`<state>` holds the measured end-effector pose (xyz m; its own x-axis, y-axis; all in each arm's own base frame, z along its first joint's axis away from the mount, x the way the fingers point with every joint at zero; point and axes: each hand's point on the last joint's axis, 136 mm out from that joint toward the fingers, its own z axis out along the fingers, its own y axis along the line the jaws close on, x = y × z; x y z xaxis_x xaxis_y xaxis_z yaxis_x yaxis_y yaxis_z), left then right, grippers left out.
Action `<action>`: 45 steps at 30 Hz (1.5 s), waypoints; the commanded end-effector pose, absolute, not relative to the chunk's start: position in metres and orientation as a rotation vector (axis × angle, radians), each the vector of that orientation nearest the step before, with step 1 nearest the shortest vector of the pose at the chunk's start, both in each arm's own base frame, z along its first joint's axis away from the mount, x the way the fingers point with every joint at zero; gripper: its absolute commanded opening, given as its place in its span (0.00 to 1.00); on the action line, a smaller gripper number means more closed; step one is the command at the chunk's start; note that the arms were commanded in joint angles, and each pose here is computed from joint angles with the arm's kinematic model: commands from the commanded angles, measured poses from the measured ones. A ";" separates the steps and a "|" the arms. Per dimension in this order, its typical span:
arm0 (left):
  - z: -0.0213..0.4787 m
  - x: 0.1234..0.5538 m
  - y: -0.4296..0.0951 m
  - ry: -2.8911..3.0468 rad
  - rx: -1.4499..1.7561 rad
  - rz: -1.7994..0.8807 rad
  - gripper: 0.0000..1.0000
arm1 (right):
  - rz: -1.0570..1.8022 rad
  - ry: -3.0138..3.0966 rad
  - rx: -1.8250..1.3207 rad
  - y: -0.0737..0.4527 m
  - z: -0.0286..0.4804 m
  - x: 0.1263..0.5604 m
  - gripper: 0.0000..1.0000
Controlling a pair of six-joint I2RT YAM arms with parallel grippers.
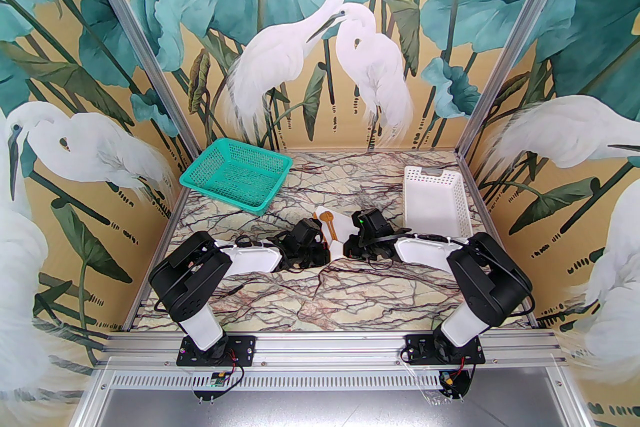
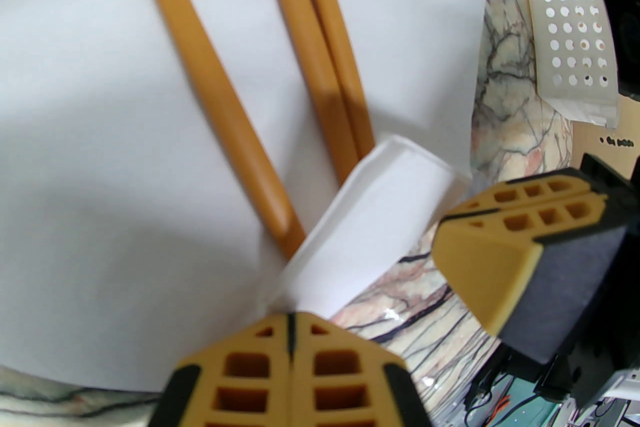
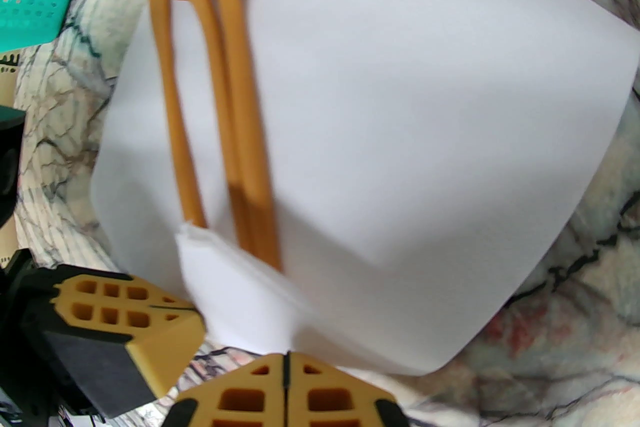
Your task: Place the utensils on the paper napkin and roll it up
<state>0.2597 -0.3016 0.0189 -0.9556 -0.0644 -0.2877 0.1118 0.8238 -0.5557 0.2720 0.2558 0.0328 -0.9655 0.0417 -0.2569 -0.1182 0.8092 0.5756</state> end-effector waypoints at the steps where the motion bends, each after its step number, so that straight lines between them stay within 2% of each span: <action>1: -0.009 0.245 -0.281 2.808 0.025 -0.722 0.00 | 0.949 2.700 -0.102 0.265 0.045 0.276 0.07; 20: -0.013 0.242 -0.276 2.816 0.012 -0.710 0.00 | 0.771 2.812 -0.043 0.239 0.002 0.276 0.07; 45: -0.016 0.239 -0.271 2.821 0.000 -0.696 0.00 | 0.696 2.790 0.038 0.185 0.009 0.301 0.09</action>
<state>0.2607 -0.3025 0.0185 -0.9496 -0.0705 -0.3055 0.1229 0.8128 -0.5694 0.2960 0.2122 0.0141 -0.9697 0.0723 -0.2331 -0.0704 0.8316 0.5509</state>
